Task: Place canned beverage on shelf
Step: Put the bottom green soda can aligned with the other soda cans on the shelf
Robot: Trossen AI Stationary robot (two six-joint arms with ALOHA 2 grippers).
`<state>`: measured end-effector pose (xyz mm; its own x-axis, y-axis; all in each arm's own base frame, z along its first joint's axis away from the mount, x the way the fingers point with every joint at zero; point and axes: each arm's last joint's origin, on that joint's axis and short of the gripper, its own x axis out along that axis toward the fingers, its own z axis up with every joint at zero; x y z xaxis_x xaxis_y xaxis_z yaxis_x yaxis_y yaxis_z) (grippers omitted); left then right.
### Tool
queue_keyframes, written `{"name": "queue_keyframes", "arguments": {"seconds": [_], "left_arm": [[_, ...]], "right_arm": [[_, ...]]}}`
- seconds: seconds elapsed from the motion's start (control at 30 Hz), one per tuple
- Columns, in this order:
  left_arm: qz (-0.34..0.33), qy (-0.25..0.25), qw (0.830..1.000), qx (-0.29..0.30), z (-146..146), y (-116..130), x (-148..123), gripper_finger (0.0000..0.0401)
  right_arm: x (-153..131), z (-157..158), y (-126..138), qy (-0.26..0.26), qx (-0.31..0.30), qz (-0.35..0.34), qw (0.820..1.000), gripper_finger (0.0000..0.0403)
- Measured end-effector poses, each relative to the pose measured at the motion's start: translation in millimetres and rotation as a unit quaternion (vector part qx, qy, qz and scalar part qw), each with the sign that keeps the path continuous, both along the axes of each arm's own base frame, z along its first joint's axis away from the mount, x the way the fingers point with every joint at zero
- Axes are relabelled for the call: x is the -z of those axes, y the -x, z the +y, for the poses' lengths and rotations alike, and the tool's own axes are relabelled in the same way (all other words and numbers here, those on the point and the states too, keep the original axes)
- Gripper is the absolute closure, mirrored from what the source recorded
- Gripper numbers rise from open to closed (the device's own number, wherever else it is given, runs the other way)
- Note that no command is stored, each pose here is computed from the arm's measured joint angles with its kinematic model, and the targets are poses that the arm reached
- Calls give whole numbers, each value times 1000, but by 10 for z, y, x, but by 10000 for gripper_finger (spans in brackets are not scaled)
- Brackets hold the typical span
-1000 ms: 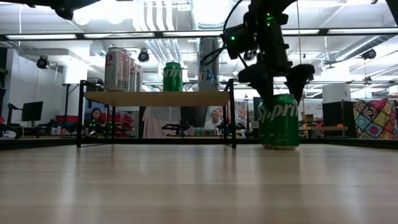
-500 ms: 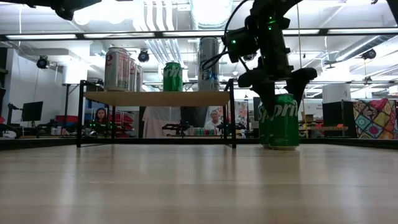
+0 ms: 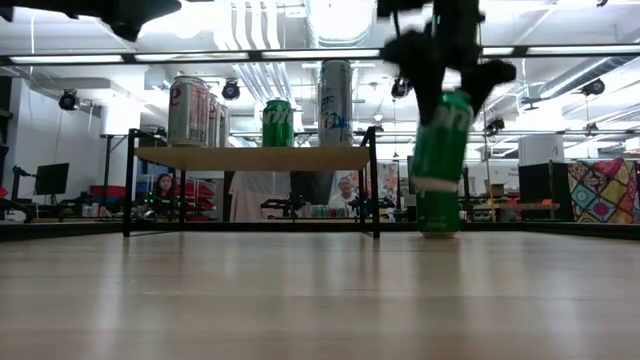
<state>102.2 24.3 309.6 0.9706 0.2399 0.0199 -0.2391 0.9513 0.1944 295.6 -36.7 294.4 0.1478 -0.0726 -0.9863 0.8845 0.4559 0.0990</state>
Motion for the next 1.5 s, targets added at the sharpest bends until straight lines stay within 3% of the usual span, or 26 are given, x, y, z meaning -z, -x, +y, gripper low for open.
{"name": "queue_keyframes", "arguments": {"seconds": [0.17,0.47,0.8,1.07,1.23,1.5], "left_arm": [[8,19,999,42,9,-151,19,401],[-1,67,995,76,-40,-195,-39,401],[2,110,985,129,-254,-399,253,401],[69,21,994,82,-487,-628,461,401],[133,-41,990,1,-650,-749,649,401],[170,-54,983,-38,-813,-887,821,398]], "right_arm": [[-182,298,-139,53,-44,-81,994,108],[-285,585,-344,89,-139,-192,967,108],[-238,691,-522,155,-208,-226,939,108],[-122,739,-697,176,-239,-240,924,108],[-37,743,-771,200,-242,-230,921,108],[65,734,-868,238,-241,-217,916,108]]}}
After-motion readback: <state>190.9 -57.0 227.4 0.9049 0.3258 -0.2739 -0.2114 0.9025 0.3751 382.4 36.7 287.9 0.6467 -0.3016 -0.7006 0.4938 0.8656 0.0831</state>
